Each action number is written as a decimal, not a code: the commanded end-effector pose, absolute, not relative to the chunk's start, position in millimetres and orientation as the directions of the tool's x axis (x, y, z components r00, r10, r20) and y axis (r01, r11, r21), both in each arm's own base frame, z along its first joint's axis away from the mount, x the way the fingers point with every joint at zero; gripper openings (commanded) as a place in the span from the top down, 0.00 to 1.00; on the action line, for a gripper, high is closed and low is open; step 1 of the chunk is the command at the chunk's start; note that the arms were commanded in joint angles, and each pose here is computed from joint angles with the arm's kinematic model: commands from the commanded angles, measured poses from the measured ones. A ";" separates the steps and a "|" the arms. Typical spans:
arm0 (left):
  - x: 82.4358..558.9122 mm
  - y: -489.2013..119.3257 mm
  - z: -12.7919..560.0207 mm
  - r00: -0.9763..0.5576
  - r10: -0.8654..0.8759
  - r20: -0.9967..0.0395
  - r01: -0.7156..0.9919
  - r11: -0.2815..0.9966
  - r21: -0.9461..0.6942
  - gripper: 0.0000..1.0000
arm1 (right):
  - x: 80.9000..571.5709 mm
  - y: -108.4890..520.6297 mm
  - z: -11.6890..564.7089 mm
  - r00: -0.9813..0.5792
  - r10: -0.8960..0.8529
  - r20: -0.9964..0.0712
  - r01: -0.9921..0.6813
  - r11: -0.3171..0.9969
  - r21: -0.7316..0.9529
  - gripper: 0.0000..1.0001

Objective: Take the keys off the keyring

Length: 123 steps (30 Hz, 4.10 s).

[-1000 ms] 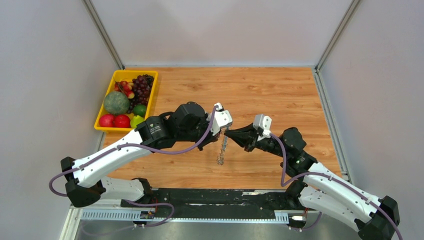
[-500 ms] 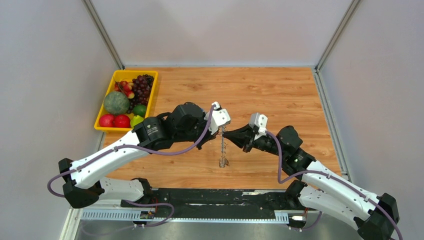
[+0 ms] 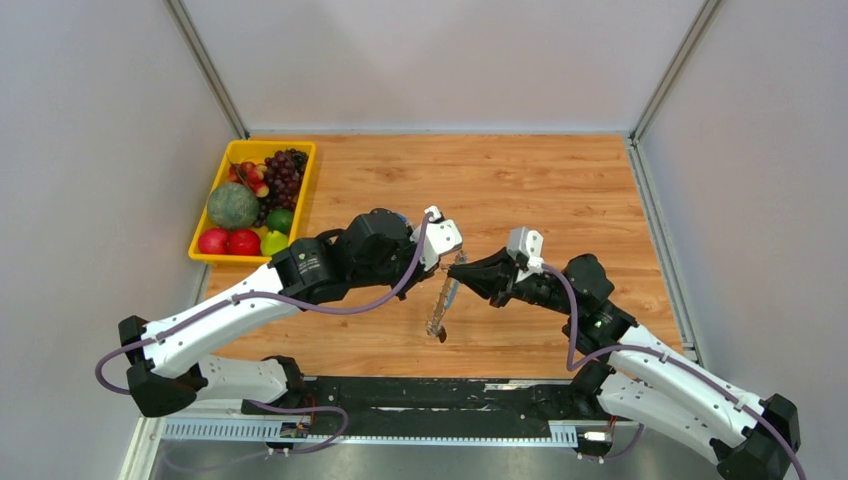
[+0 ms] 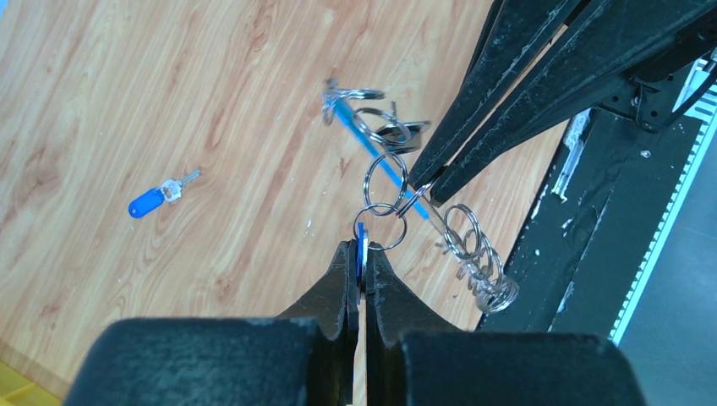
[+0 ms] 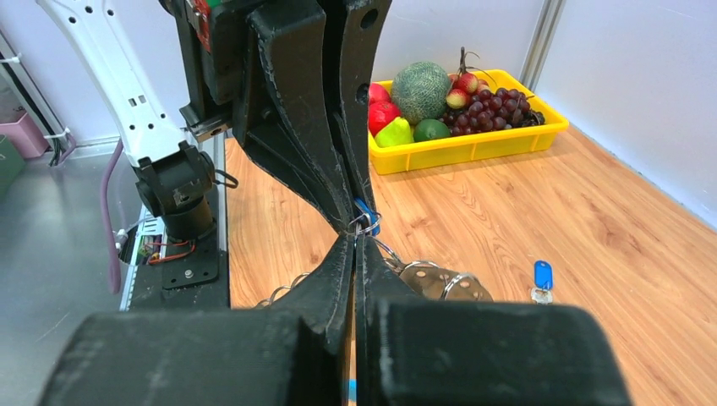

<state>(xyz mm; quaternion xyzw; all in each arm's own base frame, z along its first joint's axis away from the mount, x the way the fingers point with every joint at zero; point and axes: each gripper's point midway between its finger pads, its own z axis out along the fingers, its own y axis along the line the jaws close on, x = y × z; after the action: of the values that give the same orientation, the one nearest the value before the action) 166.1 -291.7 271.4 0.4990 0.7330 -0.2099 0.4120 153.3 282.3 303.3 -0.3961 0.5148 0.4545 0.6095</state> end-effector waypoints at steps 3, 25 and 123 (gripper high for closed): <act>177.9 -289.3 275.7 -0.150 0.547 -0.823 0.880 0.454 0.141 1.00 | 156.5 280.5 335.3 0.043 0.246 -0.968 -0.953 0.302 0.034 1.00; 184.5 -290.2 264.2 -0.160 0.580 -0.799 0.870 0.465 0.164 1.00 | 161.9 285.1 345.2 -0.039 0.284 -0.958 -0.925 0.352 0.142 1.00; 165.9 -301.0 302.1 0.017 0.490 -0.871 0.927 0.318 0.197 1.00 | 124.7 334.7 278.3 -0.359 -0.041 -0.933 -0.933 0.026 0.358 1.00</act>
<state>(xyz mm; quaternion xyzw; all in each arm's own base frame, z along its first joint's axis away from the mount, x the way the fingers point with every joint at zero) 159.7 -282.1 257.5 0.5457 0.7043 -0.1986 0.4084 135.1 331.4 264.5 -0.3898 0.6156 0.5498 0.4084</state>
